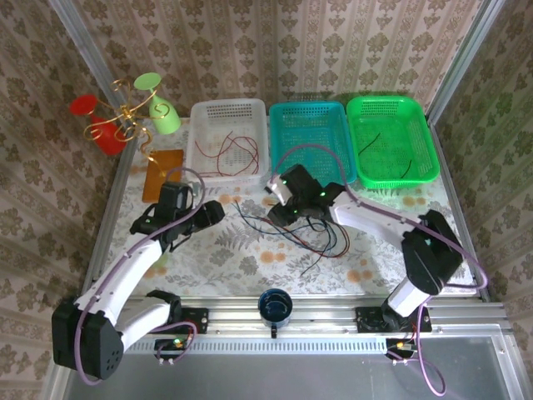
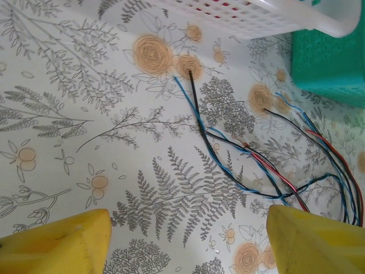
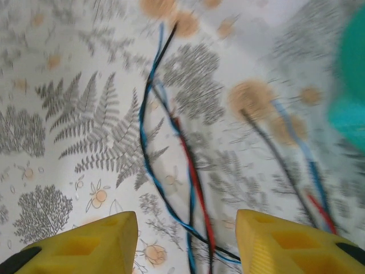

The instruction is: Untangle the cables

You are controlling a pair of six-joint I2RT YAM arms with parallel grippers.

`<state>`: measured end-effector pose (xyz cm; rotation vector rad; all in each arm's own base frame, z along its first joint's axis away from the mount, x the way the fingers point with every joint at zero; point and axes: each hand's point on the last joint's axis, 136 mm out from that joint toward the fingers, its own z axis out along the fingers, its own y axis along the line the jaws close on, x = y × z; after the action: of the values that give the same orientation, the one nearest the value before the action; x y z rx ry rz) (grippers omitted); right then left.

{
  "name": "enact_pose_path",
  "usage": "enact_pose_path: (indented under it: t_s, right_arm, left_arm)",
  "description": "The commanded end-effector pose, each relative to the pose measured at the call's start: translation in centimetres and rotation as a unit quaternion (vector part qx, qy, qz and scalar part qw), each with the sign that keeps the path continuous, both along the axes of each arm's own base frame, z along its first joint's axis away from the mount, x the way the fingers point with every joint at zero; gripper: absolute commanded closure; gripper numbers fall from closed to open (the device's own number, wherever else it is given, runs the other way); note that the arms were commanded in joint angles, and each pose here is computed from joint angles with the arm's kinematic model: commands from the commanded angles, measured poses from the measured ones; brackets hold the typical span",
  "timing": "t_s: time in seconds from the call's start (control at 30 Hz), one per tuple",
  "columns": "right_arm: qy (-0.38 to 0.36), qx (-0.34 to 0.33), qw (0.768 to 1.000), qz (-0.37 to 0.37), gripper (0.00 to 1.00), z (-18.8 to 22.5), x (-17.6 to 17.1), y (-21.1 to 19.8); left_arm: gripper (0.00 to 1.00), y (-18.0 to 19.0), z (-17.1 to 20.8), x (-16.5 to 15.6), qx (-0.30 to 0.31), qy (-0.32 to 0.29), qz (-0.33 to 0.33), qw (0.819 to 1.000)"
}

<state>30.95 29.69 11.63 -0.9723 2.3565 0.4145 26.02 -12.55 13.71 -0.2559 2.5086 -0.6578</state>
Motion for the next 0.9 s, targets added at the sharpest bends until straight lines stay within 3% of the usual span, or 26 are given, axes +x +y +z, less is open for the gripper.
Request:
enact_pose_path:
  t_s: [0.0, 0.33, 0.87]
  right_arm:
    - [-0.032, -0.014, 0.997, 0.061, 0.52, -1.5, 0.4, 2.6]
    - [-0.013, -0.096, 0.989, 0.116, 0.53, -6.9, 0.6, 4.7]
    - [0.014, -0.142, 0.981, 0.135, 0.51, -11.1, -0.5, 4.3]
  left_arm:
    - [0.27, 0.4, 0.7, 0.1, -0.03, -0.006, 0.017, 0.999]
    - [0.27, 1.9, -0.1, -0.5, -0.039, 0.009, 0.037, 0.998]
    - [0.27, 1.9, -0.3, -0.1, -0.041, 0.013, 0.038, 0.998]
